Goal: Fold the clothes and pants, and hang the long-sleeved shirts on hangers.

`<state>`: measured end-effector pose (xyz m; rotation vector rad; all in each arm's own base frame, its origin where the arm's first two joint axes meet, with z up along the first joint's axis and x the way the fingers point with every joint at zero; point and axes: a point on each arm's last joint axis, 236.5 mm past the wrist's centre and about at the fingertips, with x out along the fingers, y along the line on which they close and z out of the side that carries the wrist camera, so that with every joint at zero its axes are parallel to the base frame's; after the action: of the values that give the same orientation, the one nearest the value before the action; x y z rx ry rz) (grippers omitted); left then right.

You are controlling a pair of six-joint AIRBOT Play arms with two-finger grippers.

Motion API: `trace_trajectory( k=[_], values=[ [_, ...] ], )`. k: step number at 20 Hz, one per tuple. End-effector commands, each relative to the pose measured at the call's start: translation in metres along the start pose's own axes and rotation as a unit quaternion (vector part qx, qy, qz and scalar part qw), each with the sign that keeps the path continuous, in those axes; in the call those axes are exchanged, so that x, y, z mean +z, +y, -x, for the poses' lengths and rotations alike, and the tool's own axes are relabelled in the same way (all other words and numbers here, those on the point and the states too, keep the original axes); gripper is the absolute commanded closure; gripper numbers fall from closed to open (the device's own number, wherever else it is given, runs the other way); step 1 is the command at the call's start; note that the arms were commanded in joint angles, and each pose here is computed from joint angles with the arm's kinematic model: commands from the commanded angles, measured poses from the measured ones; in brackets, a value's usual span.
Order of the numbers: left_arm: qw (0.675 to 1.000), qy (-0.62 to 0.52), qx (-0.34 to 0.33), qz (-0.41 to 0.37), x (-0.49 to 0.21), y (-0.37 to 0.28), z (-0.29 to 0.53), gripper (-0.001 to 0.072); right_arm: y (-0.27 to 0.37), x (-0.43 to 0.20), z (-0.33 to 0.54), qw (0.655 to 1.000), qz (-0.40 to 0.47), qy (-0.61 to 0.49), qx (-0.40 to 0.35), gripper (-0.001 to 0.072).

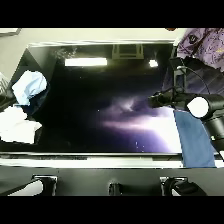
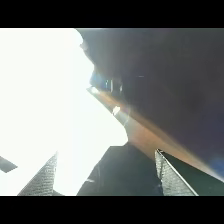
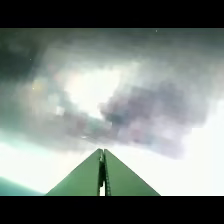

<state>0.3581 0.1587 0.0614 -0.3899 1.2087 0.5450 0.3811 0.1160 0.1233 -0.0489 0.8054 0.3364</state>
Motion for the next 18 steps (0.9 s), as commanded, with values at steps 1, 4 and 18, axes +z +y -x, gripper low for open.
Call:
trace_trajectory(
  k=[1,4,18],
  values=[
    [0.998,0.001,0.017,0.059,-0.015,0.05,-0.057,-0.0013,0.0,0.0,0.0,1.0,0.001,0.0,0.0,0.0682],
    [0.99,-0.027,0.007,0.14,-0.017,0.079,-0.09,-0.0013,0.0,0.0,0.0,1.0,0.001,0.001,0.0,0.0681],
    [0.984,0.027,-0.134,0.117,-0.044,-0.03,-0.088,0.0692,0.002,-0.006,0.0,0.999,-0.031,0.013,0.003,0.0682]
  ],
)
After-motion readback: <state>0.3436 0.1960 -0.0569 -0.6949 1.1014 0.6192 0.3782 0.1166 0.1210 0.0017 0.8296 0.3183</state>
